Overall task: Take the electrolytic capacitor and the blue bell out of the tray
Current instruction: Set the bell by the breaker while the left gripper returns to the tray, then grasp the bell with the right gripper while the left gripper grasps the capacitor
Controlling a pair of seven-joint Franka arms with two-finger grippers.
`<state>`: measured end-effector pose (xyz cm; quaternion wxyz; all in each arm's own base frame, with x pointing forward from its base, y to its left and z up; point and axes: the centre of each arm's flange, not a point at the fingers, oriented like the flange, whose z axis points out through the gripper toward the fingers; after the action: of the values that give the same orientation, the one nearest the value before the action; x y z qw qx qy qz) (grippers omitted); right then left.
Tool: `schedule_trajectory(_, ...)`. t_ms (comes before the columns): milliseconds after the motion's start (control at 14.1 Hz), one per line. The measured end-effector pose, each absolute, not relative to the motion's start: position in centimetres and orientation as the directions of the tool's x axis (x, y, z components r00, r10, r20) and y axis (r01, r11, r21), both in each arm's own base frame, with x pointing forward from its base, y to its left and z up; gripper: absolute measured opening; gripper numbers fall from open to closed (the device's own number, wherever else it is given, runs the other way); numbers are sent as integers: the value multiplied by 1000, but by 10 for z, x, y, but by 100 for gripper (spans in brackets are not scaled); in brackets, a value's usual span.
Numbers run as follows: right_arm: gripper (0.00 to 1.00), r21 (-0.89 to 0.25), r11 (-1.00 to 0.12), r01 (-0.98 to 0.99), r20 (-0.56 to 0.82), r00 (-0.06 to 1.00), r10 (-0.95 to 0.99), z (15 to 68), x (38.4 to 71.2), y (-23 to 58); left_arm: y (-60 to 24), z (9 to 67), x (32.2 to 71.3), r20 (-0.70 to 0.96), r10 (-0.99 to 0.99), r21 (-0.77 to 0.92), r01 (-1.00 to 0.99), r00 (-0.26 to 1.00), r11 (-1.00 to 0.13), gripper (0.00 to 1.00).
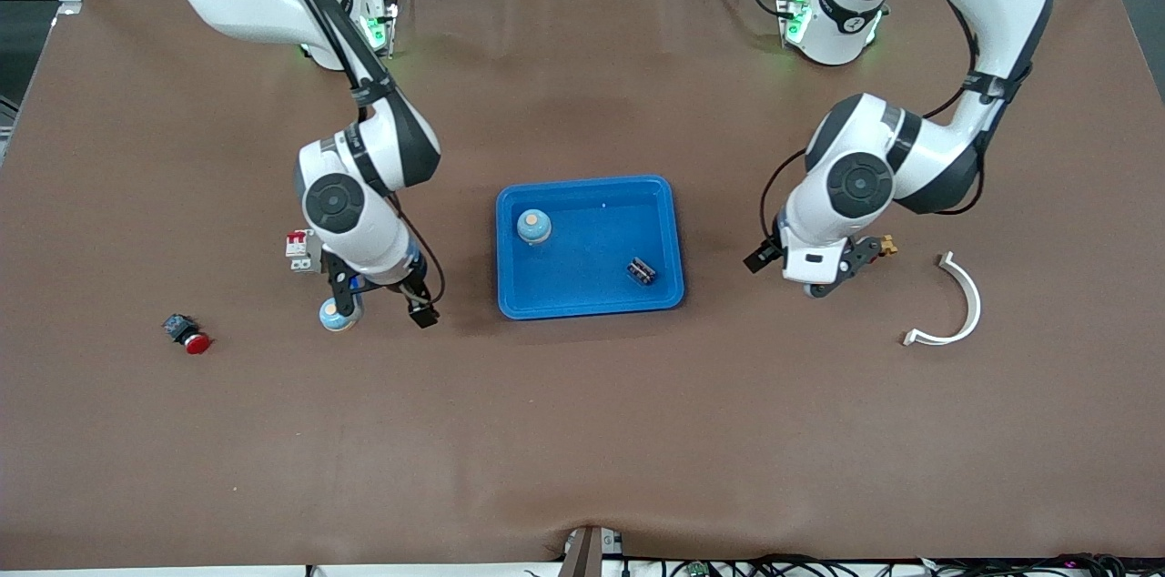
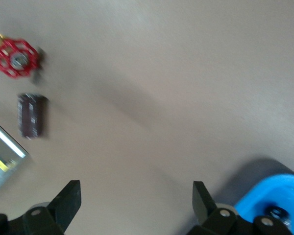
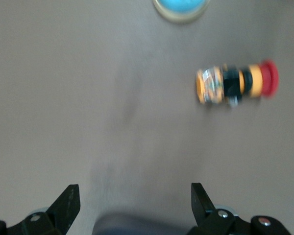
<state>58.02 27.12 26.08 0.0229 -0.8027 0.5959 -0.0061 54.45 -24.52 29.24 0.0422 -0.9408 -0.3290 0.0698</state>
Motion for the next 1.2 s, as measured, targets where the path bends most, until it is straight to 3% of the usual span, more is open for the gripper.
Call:
schedule_trajectory(283, 100, -45, -199, -979, -28, 200, -979, 260, 549, 330, -304, 285, 535, -113, 661, -120, 650, 742, -750, 100)
schedule_trajectory(1203, 100, -28, -145, -989, -34, 146, -989, 218, 469, 400, -444, 255, 514, -177, 763, -35, 771, 622, -636, 100)
